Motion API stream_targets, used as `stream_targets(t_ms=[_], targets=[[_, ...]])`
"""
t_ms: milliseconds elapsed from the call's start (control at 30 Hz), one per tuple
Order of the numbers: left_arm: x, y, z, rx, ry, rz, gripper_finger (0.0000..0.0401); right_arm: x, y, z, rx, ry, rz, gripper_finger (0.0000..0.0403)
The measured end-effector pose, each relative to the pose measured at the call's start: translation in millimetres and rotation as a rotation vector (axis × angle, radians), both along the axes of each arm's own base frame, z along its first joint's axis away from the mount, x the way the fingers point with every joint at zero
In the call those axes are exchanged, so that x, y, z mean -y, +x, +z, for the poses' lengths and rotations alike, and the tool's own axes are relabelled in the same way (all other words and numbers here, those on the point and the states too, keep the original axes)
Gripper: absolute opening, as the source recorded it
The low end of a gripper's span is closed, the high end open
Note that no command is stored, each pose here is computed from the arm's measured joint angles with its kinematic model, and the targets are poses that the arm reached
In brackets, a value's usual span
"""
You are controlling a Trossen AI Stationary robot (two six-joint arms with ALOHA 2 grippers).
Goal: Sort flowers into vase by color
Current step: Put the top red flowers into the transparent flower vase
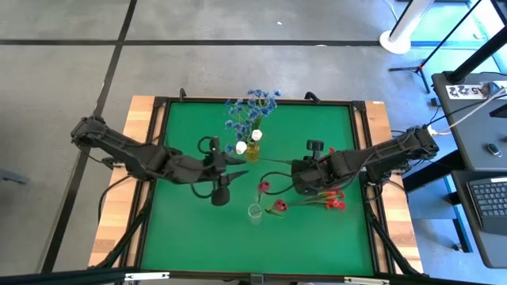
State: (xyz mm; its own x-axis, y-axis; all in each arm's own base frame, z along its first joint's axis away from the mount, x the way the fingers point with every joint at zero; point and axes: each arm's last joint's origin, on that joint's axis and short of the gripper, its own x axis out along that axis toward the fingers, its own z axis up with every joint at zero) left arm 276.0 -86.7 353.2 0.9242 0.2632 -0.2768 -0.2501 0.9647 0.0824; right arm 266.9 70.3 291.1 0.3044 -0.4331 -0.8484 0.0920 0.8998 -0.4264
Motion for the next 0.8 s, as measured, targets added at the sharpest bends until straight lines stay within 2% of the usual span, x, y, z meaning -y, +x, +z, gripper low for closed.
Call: stream_targets(t_ms=[233, 633, 800], targets=[[-7, 13, -17, -0.076, -0.001, 0.047, 0.0124, 3, -2, -4, -0.066, 0.007, -0.006, 0.0005], [-5, 12, -17, -0.075, 0.004, 0.046, 0.0124, 10, -19, -3, -0.179, -0.087, -0.108, 0.0005], [-4, 0, -6, -0.046, 0.027, 0.073, 0.0124, 12, -25, -2, -0.215, -0.113, -0.150, 0.0005]])
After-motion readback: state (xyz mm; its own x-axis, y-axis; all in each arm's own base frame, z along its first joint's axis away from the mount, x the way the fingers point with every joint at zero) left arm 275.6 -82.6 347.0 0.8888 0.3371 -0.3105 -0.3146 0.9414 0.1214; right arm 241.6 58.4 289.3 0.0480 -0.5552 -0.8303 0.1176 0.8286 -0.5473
